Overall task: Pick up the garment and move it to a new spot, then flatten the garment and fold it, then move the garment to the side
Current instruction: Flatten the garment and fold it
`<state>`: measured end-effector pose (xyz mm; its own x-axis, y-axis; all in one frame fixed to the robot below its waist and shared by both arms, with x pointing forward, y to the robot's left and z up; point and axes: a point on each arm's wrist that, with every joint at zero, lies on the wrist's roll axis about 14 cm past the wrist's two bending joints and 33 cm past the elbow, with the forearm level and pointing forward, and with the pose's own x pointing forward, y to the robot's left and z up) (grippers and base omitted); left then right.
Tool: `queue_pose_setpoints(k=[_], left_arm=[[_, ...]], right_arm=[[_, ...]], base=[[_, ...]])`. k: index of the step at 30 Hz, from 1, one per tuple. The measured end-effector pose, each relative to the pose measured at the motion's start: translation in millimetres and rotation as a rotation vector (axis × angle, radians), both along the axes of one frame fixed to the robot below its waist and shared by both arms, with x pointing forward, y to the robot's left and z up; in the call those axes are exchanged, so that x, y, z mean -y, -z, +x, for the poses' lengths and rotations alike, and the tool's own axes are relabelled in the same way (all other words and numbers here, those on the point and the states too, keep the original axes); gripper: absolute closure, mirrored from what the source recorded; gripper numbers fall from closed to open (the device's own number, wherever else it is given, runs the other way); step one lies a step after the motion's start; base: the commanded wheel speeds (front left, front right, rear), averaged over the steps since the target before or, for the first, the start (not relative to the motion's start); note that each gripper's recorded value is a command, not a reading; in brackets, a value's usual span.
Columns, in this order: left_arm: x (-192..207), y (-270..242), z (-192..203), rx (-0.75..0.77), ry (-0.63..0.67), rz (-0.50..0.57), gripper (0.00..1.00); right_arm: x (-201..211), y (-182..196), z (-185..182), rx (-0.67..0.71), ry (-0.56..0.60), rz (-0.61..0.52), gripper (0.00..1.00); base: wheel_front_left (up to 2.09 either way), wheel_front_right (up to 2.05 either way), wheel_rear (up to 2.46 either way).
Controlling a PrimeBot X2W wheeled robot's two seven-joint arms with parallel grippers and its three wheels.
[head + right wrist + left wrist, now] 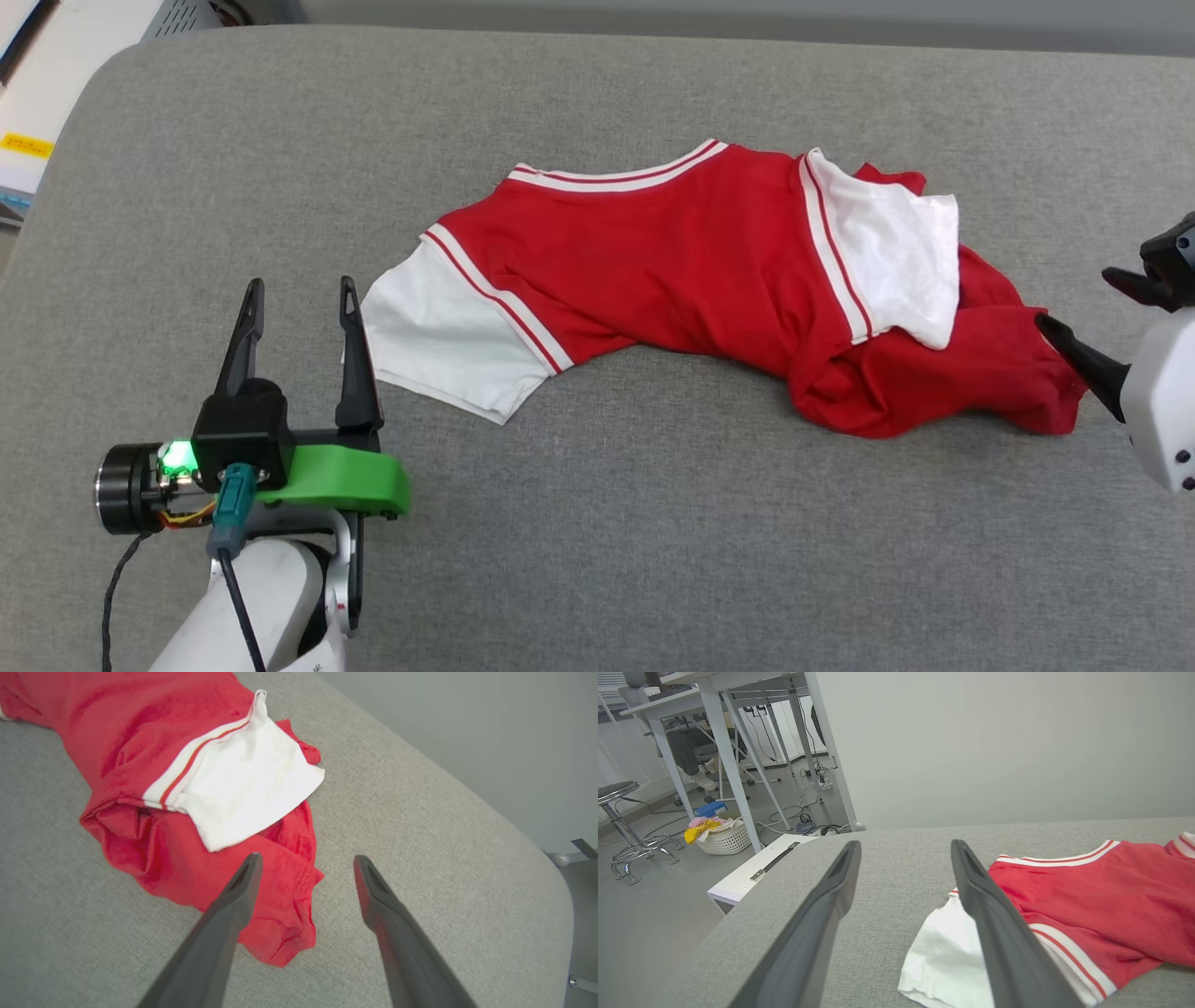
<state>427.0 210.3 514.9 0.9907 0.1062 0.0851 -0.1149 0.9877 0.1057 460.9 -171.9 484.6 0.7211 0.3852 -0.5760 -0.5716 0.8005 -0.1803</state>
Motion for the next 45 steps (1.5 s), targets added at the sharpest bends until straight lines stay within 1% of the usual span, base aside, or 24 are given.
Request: queue_pose_setpoints(k=[3,8,11,13,16,18,21,22,23,24,26,29,34,38,42,45], left_arm=[[1,3,3,0.005,0.000,-0.003,0.00],[4,9,10,0.009,0.007,-0.003,0.00],[8,16,14,-0.002,0.012,-0.005,0.00],[9,23,16,-0.016,0.011,-0.008,0.00],[10,33,20,-0.036,0.006,-0.015,0.00],[9,41,21,-0.054,0.002,-0.019,0.00],[5,48,21,-0.072,-0.009,-0.009,0.00],[3,49,21,-0.074,-0.014,-0.008,0.00],[1,50,21,-0.077,-0.019,-0.005,0.00],[0,52,21,-0.081,-0.020,-0.004,0.00],[2,52,22,-0.081,-0.014,-0.006,0.00],[6,49,22,-0.072,-0.002,-0.013,0.00],[11,41,18,-0.055,0.016,-0.016,0.00],[12,37,10,-0.051,0.021,-0.020,0.00],[12,32,2,-0.042,0.023,-0.023,0.00],[15,28,-2,-0.034,0.031,-0.029,0.00]], right_arm=[[-1,19,-8,-0.163,-0.039,-0.054,0.00],[-3,48,-8,-0.312,-0.094,-0.144,0.00],[-4,73,-6,-0.381,-0.118,-0.193,0.00],[-4,91,-3,-0.417,-0.115,-0.208,0.00],[-1,125,-7,-0.503,-0.102,-0.219,0.00],[-1,138,-6,-0.526,-0.107,-0.216,0.00],[-6,148,-2,-0.527,-0.126,-0.205,0.00],[-7,149,-1,-0.523,-0.131,-0.201,0.19],[-8,148,2,-0.512,-0.135,-0.189,0.76],[-9,147,4,-0.502,-0.136,-0.173,1.00],[-11,143,8,-0.473,-0.133,-0.146,1.00],[-20,130,17,-0.426,-0.099,-0.060,1.00],[-31,99,15,-0.346,-0.112,0.032,1.00],[-43,63,3,-0.267,-0.155,0.113,1.00],[-40,20,-1,-0.163,-0.152,0.187,1.00],[-35,-7,-7,-0.092,-0.146,0.218,1.00]], base=[[0.00,0.00,0.00],[0.00,0.00,0.00],[0.00,0.00,0.00],[0.00,0.00,0.00],[0.00,0.00,0.00],[0.00,0.00,0.00],[0.00,0.00,0.00],[0.00,0.00,0.00],[0.00,0.00,0.00],[0.00,0.00,0.00],[0.00,0.00,0.00],[0.00,0.00,0.00],[0.00,0.00,0.00],[0.00,0.00,0.00],[0.00,0.00,0.00],[0.00,0.00,0.00]])
